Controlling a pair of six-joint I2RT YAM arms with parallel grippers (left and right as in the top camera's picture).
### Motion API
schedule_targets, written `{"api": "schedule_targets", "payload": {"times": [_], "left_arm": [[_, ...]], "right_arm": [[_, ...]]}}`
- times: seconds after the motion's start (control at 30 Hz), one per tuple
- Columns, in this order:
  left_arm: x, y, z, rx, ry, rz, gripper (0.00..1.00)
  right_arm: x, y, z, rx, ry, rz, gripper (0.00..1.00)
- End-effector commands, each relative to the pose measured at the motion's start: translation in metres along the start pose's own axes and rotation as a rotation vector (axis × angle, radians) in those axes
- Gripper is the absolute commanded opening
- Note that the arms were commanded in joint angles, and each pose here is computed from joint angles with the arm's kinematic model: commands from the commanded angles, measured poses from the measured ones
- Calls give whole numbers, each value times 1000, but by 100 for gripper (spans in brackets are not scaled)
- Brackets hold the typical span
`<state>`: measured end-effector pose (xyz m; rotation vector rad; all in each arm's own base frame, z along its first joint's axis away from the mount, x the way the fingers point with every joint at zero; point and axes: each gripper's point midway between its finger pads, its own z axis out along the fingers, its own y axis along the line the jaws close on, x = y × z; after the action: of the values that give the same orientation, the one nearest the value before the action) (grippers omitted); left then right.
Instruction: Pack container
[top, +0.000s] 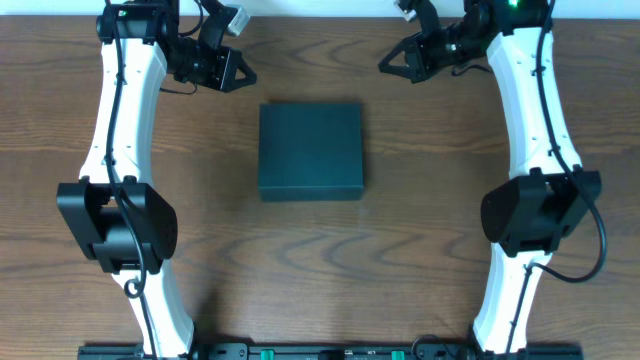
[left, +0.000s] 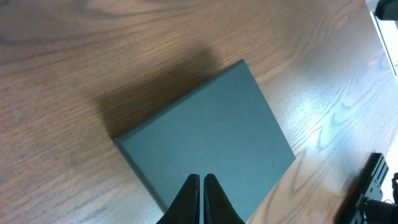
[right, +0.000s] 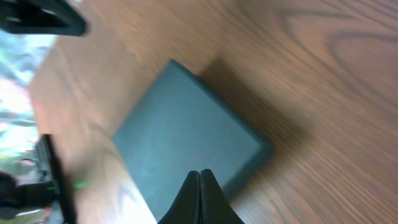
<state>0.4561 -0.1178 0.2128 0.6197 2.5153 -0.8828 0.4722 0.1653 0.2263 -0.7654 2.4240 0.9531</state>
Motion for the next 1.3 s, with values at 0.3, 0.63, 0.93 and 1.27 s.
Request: {"api": "schedule_targets", "payload": {"times": [0.3,0.63,0.93,1.27], "left_arm": [[-4,-57,-31,-77,-9,0,6],[18,-159,-70,-211,-7,231,6],[95,-197,-124,-232,34,288,6],[181,-206,-136,-232,-141,301,6]], "right_arm": [[9,11,-43,193,47,-8,1],[23,77,-92,150,28,-48,2],[88,157,-114,173,12,-176,2],[236,188,-90,154,64,-80,2]]}}
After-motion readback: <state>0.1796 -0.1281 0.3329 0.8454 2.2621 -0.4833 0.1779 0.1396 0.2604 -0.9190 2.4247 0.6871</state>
